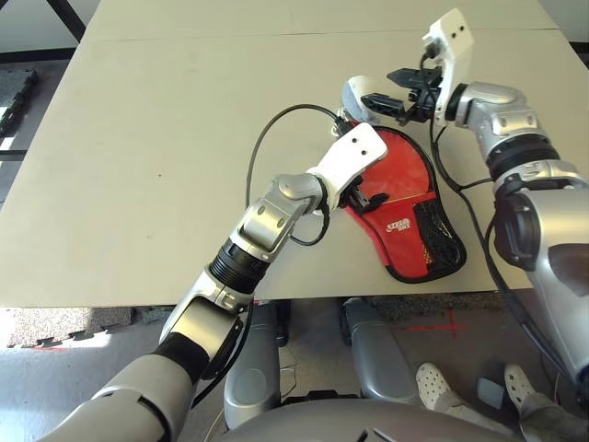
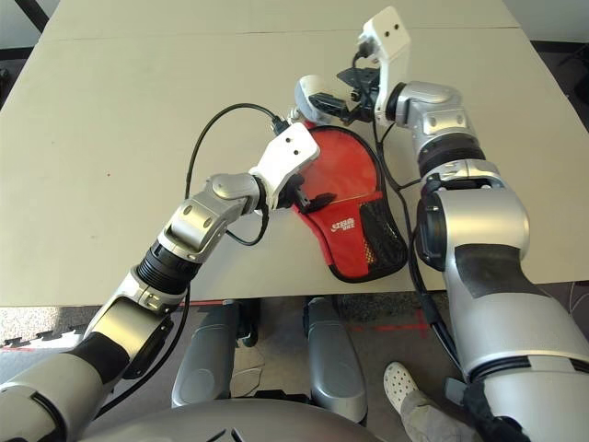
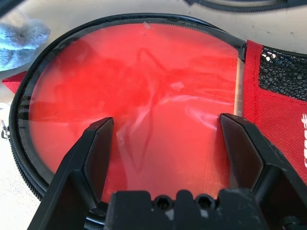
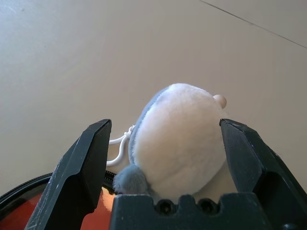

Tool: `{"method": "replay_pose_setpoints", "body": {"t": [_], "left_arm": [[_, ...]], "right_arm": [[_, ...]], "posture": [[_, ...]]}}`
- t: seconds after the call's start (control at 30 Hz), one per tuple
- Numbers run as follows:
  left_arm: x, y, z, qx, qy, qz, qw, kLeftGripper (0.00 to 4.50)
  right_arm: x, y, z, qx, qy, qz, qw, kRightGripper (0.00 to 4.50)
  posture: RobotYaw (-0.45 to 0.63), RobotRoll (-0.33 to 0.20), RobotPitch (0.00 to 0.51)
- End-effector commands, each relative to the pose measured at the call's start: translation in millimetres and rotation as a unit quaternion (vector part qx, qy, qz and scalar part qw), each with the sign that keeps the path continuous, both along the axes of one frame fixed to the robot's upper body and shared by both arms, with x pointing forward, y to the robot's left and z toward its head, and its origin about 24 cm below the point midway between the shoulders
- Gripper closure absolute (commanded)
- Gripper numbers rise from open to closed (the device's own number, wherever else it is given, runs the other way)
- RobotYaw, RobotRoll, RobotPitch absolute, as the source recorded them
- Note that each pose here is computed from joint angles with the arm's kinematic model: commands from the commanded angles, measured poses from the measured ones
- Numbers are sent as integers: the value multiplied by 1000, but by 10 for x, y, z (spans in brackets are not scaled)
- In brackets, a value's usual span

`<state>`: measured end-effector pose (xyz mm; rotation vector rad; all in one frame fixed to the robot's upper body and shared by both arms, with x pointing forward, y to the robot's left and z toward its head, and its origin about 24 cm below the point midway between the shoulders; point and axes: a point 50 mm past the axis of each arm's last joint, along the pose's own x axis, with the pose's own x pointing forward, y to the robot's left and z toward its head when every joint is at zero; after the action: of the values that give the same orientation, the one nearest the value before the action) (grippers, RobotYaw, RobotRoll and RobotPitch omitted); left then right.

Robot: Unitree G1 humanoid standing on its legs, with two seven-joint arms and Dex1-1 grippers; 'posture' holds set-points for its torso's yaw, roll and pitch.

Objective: Store the ping-pong paddle in its case and zip it.

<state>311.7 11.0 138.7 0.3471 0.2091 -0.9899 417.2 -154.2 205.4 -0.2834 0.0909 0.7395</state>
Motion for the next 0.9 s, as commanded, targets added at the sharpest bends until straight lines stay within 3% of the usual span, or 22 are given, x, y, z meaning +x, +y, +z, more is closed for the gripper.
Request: {"method": "replay_pose_setpoints", "body": {"t": [0.03,0.27,0.37,0.7,0.77,0.9], "left_arm": [[-27,36,-235,29,45,18,998,52],[-46,25,-235,26,50,19,998,52],[-48,21,-238,26,52,20,998,0],[-47,-1,-249,27,56,17,998,0],[-47,-3,-254,28,57,17,998,0],[-48,0,-267,29,61,17,998,0]], "right_arm": [[26,51,-72,-43,0,-27,999,0],[55,86,-204,-107,-11,-78,991,0],[69,12,-187,-103,-17,-110,988,622],[60,-318,-54,-105,-28,-151,983,4117],[46,-414,-27,-109,-29,-155,981,4449],[-10,-709,41,-126,-30,-175,976,4451]], "posture": [[-5,0,277],[3,0,275],[3,0,274],[-6,0,273],[-6,0,273],[-9,0,273]]}}
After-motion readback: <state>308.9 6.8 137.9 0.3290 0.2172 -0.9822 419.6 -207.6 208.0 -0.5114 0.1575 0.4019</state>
